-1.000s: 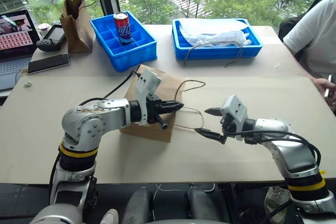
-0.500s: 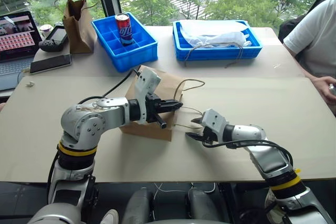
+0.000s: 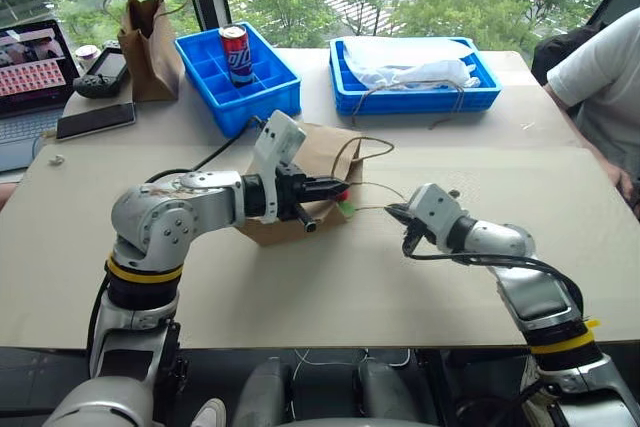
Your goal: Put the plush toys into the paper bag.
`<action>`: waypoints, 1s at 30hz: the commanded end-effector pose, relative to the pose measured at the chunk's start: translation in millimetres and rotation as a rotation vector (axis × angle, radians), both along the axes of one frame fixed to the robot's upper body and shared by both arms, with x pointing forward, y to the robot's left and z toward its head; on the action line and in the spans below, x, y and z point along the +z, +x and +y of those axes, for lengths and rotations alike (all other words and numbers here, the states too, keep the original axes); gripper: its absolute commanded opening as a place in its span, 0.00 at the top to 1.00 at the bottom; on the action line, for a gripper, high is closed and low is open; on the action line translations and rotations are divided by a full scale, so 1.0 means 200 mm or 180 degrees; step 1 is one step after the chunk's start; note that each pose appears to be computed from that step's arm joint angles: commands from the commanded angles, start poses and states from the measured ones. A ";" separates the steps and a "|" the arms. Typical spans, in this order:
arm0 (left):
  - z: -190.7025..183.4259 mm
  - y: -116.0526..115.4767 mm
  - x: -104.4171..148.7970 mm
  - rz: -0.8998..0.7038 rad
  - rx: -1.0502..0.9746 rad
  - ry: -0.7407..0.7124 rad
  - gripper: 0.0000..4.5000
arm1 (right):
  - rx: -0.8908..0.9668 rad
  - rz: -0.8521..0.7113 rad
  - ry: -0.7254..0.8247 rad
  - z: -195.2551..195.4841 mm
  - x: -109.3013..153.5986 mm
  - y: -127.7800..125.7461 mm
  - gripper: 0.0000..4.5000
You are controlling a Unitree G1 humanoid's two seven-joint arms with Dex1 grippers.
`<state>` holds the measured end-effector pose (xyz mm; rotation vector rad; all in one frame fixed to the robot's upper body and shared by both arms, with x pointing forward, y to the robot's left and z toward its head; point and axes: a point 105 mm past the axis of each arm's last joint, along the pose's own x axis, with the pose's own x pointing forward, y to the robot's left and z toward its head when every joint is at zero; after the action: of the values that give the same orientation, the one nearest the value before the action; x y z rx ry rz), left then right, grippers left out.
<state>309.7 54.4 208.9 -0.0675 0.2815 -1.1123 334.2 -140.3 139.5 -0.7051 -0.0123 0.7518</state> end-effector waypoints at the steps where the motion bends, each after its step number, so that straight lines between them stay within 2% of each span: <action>1: 0.02 0.04 0.12 -0.0304 0.0039 -0.0049 1.00 | 0.0190 -0.0739 -0.0067 0.01 0.33 -0.03 0.99; 9: 0.04 0.10 0.16 -0.0454 0.0114 -0.0044 1.00 | 0.0706 -0.1210 -0.0562 0.13 0.62 -0.11 0.99; 13: 0.05 0.11 0.16 -0.0480 0.0183 -0.0061 1.00 | 0.0907 -0.1350 -0.0900 0.18 0.70 -0.13 0.99; 20: 0.08 0.13 0.14 -0.0500 0.0319 -0.0069 1.00 | 0.1008 -0.1379 -0.1185 0.20 0.77 -0.12 0.99; 24: 0.09 0.14 0.13 -0.0528 0.0351 -0.0069 1.00 | 0.0977 -0.1255 -0.1242 0.19 0.76 -0.12 0.99; 30: 0.08 0.20 0.25 -0.0828 0.0387 -0.0140 1.00 | 0.0541 -0.1369 -0.1227 0.12 0.84 -0.06 0.99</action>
<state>346.4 73.3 235.0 -0.0097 0.1170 -0.9852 324.4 -110.0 283.4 -1.2220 -0.2746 0.8534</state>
